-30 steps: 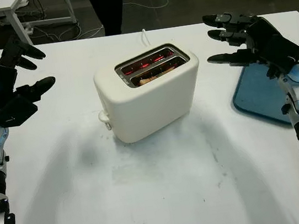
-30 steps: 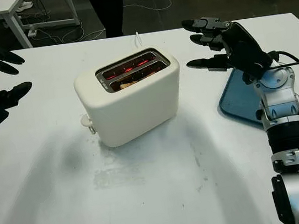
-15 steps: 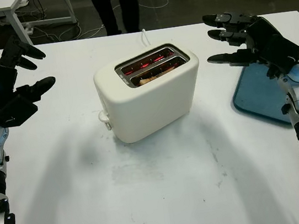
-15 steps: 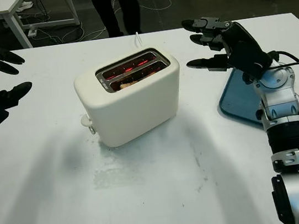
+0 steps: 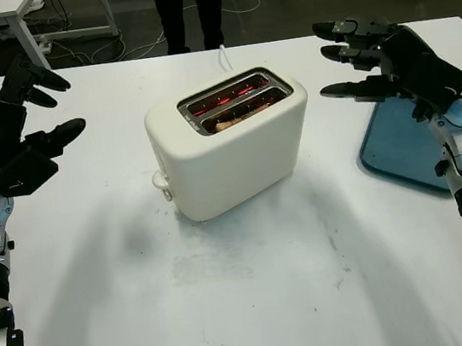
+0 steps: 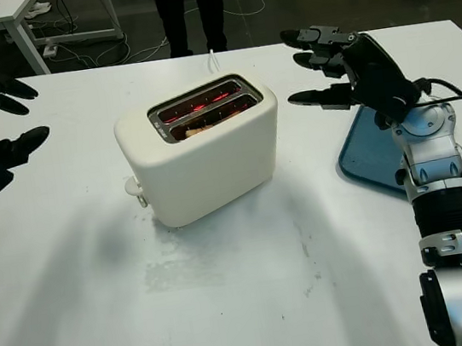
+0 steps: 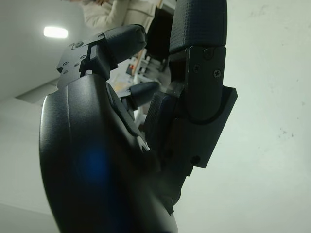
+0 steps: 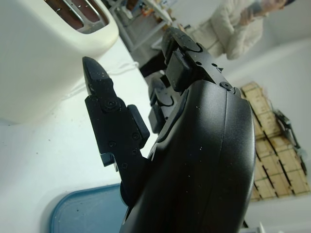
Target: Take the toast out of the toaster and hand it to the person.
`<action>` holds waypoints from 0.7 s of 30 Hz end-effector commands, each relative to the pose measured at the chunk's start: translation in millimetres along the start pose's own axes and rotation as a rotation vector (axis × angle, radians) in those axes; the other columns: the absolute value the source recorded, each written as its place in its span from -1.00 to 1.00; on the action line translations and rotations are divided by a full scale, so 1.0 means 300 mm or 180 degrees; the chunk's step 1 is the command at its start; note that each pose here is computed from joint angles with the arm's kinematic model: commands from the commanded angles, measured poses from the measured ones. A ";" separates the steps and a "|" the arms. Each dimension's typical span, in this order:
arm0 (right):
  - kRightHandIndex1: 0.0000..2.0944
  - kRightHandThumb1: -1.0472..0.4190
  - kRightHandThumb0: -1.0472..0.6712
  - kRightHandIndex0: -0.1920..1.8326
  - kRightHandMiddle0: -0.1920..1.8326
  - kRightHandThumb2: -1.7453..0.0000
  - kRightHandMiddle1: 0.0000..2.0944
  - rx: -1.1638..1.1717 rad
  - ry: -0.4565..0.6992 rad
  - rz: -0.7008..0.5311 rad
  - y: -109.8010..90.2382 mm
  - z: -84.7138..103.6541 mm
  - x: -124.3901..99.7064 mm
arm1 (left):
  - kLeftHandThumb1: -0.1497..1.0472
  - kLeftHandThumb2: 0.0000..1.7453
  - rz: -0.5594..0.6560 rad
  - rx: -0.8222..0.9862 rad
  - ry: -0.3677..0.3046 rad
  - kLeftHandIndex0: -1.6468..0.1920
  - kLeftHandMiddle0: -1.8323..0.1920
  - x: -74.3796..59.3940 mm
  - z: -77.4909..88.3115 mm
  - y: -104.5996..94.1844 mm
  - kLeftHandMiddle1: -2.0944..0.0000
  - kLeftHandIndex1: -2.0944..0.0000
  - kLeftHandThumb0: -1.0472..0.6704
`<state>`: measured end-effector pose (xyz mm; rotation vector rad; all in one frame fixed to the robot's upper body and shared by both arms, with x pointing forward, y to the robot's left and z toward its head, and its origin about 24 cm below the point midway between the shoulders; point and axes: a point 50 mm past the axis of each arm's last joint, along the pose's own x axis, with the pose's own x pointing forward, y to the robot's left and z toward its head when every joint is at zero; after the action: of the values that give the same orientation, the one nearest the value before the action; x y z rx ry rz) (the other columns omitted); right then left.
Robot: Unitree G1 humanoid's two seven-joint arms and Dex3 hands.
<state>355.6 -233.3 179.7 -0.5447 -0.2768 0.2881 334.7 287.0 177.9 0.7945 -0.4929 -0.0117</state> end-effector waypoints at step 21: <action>-0.98 -0.64 0.01 -0.31 -0.32 1.00 -0.99 -0.0064 -0.0109 0.0000 -0.001 0.021 0.012 | 0.79 -0.47 0.0021 0.0011 -0.0030 0.79 0.81 0.002 0.003 0.004 -0.67 -0.52 -1.00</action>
<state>356.1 -232.1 179.7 -0.5533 -0.2749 0.2919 334.7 287.1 177.8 0.7946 -0.4932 -0.0119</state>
